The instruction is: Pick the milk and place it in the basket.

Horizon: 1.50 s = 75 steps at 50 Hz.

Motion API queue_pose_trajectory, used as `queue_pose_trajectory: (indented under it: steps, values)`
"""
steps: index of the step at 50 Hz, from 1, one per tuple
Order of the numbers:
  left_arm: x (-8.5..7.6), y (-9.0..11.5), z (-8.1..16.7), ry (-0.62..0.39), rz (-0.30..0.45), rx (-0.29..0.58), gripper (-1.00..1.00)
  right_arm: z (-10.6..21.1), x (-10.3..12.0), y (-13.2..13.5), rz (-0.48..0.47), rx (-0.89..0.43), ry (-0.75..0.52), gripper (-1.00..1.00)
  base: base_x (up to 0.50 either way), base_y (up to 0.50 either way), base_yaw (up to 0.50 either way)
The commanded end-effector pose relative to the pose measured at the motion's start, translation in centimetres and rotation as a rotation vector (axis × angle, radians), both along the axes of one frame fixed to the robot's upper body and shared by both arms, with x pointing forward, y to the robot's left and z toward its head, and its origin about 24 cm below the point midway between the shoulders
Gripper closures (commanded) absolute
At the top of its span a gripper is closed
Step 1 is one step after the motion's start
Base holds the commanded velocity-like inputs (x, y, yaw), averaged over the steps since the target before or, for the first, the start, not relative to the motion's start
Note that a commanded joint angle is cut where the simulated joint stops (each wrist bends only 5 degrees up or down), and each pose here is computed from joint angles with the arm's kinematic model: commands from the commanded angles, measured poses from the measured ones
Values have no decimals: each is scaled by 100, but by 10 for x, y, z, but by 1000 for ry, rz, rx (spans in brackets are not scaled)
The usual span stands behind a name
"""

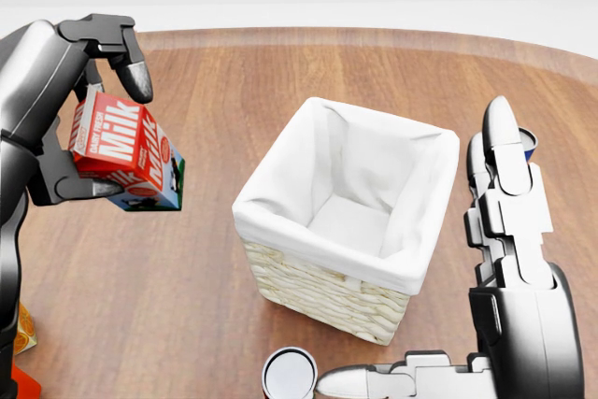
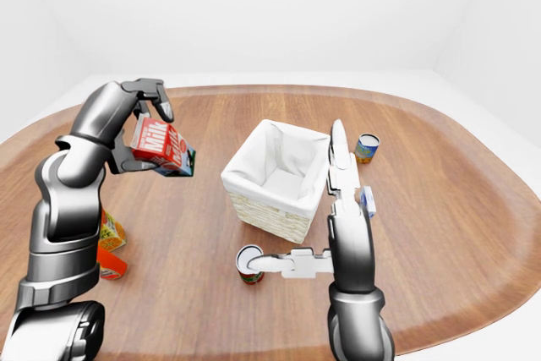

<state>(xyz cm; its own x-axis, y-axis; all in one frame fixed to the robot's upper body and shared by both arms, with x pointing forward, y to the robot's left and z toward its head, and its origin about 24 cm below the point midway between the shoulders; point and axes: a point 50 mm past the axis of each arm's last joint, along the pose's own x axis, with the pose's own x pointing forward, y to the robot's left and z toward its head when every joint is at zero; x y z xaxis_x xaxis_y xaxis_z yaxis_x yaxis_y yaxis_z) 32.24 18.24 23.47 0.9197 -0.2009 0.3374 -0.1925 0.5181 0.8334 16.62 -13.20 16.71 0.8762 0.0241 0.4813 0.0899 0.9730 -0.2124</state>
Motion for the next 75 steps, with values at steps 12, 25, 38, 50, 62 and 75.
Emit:
queue_pose_trajectory:
  steps: [12, 25, 38, 50, 62, 75]
  values:
    - [-16, -35, 54, -165, -99, 71, 100, -1, 1, -1, -2, 1, 6, -100, 0, 0, 0]
    - [-9, -52, 65, -175, -148, 71, 100, -1, 1, -1, 0, 3, 5, -100, 0, 0, 0]
    - [-10, -78, 72, -190, -212, 81, 100, -2, 1, -1, 1, 3, 8, -100, 0, 0, 0]
    - [-3, -98, 65, -162, -242, 73, 100, -2, 1, -1, -2, 1, 8, -100, 0, 0, 0]
    - [-7, -122, 60, -145, -290, 91, 100, -3, 0, 1, -6, -9, 12, -100, 0, 0, 0]
    - [-1, -140, 62, -135, -327, 71, 100, -3, 1, 1, -1, -5, 12, -100, 0, 0, 0]
